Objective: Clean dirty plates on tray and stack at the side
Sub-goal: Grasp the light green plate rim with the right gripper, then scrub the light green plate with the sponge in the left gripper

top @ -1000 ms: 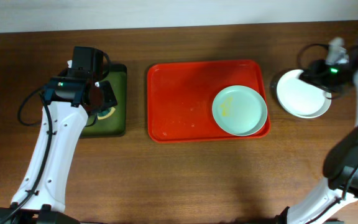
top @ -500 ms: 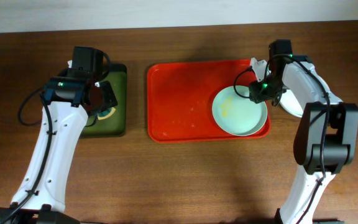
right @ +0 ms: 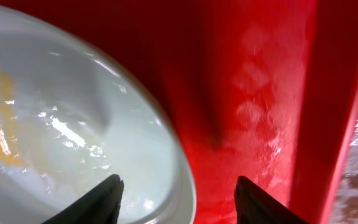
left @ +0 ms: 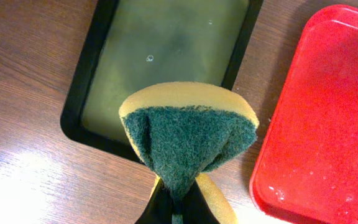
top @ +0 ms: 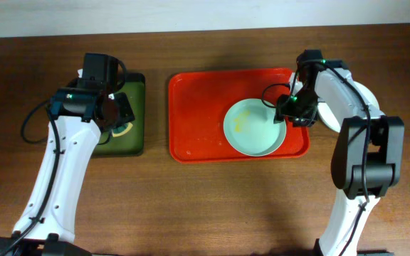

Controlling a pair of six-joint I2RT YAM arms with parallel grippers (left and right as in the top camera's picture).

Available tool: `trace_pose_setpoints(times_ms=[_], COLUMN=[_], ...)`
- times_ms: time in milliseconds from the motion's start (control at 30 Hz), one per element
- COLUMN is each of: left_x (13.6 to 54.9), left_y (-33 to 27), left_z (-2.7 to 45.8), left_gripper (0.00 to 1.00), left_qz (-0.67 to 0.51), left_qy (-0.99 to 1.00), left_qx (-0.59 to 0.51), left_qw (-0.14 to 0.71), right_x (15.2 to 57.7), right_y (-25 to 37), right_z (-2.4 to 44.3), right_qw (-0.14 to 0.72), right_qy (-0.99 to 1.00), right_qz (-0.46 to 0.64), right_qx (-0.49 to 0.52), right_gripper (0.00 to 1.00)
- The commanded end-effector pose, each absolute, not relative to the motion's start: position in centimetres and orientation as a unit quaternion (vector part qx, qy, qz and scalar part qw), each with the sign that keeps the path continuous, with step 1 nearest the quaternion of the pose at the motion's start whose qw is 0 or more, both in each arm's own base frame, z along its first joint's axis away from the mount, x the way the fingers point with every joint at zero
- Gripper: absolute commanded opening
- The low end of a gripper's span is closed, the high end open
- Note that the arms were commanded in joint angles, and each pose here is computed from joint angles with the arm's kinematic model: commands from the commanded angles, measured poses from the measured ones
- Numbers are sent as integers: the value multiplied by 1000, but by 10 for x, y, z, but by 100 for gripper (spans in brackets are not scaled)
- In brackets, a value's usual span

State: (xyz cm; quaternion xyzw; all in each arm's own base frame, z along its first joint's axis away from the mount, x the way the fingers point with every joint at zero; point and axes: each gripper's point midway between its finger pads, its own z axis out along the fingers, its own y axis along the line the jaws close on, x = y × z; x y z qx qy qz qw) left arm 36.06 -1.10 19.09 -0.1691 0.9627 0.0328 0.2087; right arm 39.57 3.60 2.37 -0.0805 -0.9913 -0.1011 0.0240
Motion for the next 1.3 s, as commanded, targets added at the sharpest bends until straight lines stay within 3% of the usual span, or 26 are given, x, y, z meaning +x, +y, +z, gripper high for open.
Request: trace_pose_setpoints(times_ms=[0,67,167,200,267,433,500,633,767,867,1000,1267], left_x=[360,360,360,361,361,373,376,393,399,410,423,438], left_y=[-11,-12,-12,-12,-12,-14,-24,-88,-133,-177,-238,-248], left_z=[192,192,193,193,193,185,167,152,134,97,61,5], left_gripper=[0,0,0,0,0,0,0,0,0,0,0,0], left_qz=[28,28,27,27,27,24,2,-132,-154,-173,-196,-168], left_qy=[962,962,962,961,961,961,968,975,974,974,967,971], left_qx=[-172,-172,-172,-172,-172,-172,-164,-40,1,-31,17,-18], left_qw=[211,211,212,213,214,216,188,172,163,144,164,167], right_x=[370,363,360,365,377,408,405,392,398,402,407,407], right_y=[40,41,47,54,73,120,141,150,152,153,161,162], right_z=[1,-7,-21,-28,-35,-29,-25,-21,-16,-15,-10,-10], right_qw=[68,77,70,54,21,-52,-55,-44,-53,-60,-71,-72], right_qy=[-983,-978,-977,-979,-982,-983,-981,-975,-974,-973,-967,-967], right_qz=[-85,-82,-81,-87,-107,-148,-183,-203,-205,-206,-229,-231], right_qx=[-148,-176,-184,-175,-151,-95,-23,77,79,80,83,83], right_gripper=[45,26,23,13,6,4,4,4,4,4,4,4])
